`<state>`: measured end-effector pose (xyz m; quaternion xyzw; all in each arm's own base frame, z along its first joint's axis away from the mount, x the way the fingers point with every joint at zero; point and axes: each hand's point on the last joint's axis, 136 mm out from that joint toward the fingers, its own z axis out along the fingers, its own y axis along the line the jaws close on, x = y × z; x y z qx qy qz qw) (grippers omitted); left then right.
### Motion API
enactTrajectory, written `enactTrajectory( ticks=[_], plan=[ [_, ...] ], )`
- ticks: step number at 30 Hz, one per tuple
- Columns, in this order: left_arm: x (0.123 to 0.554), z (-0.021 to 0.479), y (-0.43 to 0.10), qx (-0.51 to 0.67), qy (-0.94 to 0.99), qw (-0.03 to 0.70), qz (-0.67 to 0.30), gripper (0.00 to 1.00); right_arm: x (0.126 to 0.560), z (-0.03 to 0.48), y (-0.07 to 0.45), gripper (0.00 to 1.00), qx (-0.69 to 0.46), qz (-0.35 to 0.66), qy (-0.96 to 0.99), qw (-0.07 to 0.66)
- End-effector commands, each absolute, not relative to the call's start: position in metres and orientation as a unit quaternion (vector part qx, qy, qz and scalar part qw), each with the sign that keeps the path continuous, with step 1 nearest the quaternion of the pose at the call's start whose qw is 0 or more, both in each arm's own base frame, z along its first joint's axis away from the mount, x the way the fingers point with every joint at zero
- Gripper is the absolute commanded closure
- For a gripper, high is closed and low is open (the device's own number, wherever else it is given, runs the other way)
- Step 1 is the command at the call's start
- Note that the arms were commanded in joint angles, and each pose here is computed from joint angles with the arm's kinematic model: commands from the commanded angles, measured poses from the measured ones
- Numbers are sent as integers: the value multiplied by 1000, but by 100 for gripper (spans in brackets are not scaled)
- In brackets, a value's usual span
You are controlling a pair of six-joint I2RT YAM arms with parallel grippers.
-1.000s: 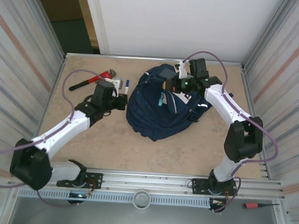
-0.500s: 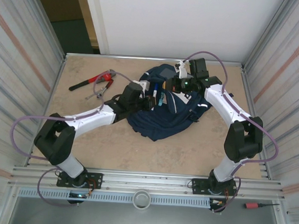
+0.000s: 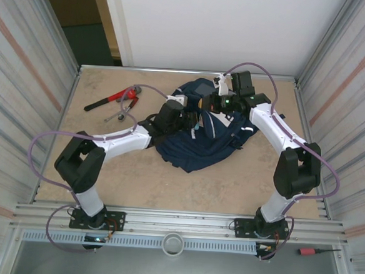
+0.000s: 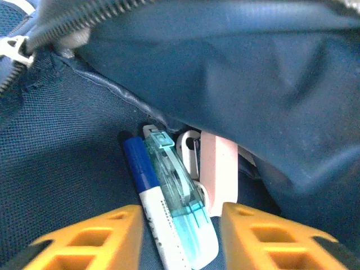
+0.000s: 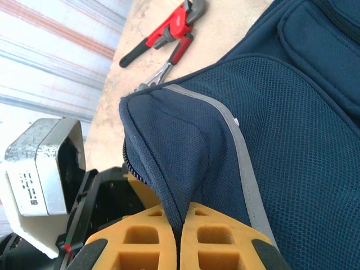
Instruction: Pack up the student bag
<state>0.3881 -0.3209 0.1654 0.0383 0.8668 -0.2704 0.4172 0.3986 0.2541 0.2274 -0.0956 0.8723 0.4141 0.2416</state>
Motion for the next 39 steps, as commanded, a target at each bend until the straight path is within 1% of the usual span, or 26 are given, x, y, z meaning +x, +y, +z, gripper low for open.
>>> enactTrajectory(
  ticks=[1, 4, 6, 8, 11, 13, 16, 20, 21, 24, 26, 28, 30, 31, 33, 35, 37, 39],
  plan=[
    [387, 183, -314, 54, 858, 439, -262, 53, 404, 243, 252, 100, -95, 430, 858, 265],
    [363, 190, -310, 89, 850, 437, -281, 49, 401, 243, 252, 100, -100, 430, 858, 262],
    [349, 192, -297, 100, 848, 442, -275, 45, 396, 238, 253, 98, -108, 422, 863, 257],
    [340, 191, -273, 97, 853, 449, -246, 41, 388, 230, 257, 96, -118, 409, 870, 251],
    [339, 189, -233, 72, 859, 457, -220, 37, 374, 211, 261, 91, -129, 387, 882, 234],
    [343, 180, -207, 45, 866, 438, -237, 36, 360, 193, 264, 89, -137, 374, 891, 215],
    [348, 165, -194, 29, 877, 384, -288, 36, 342, 171, 265, 87, -145, 362, 901, 188],
    [347, 155, -205, 50, 882, 352, -310, 35, 329, 157, 261, 76, -157, 338, 912, 172],
    [348, 154, -206, 50, 882, 351, -310, 35, 323, 154, 260, 71, -164, 331, 915, 164],
    [353, 150, -196, 48, 891, 354, -279, 34, 307, 155, 260, 59, -187, 328, 913, 152],
    [358, 152, -185, 40, 894, 366, -254, 33, 302, 163, 256, 54, -183, 351, 904, 163],
    [362, 161, -174, 30, 891, 384, -241, 33, 304, 176, 246, 49, -161, 383, 891, 183],
    [366, 172, -168, 24, 885, 400, -237, 33, 310, 183, 231, 39, -127, 404, 884, 200],
    [367, 178, -167, 24, 881, 407, -238, 33, 314, 182, 222, 37, -106, 403, 885, 208],
    [372, 192, -174, 34, 870, 420, -255, 32, 328, 169, 194, 37, -42, 375, 899, 223],
    [377, 195, -185, 49, 867, 418, -267, 32, 340, 154, 165, 36, 23, 339, 910, 237],
    [384, 188, -197, 66, 873, 400, -270, 31, 351, 142, 144, 35, 71, 315, 912, 251],
    [392, 184, -209, 74, 877, 384, -280, 30, 361, 136, 137, 35, 101, 313, 909, 258]
  ],
)
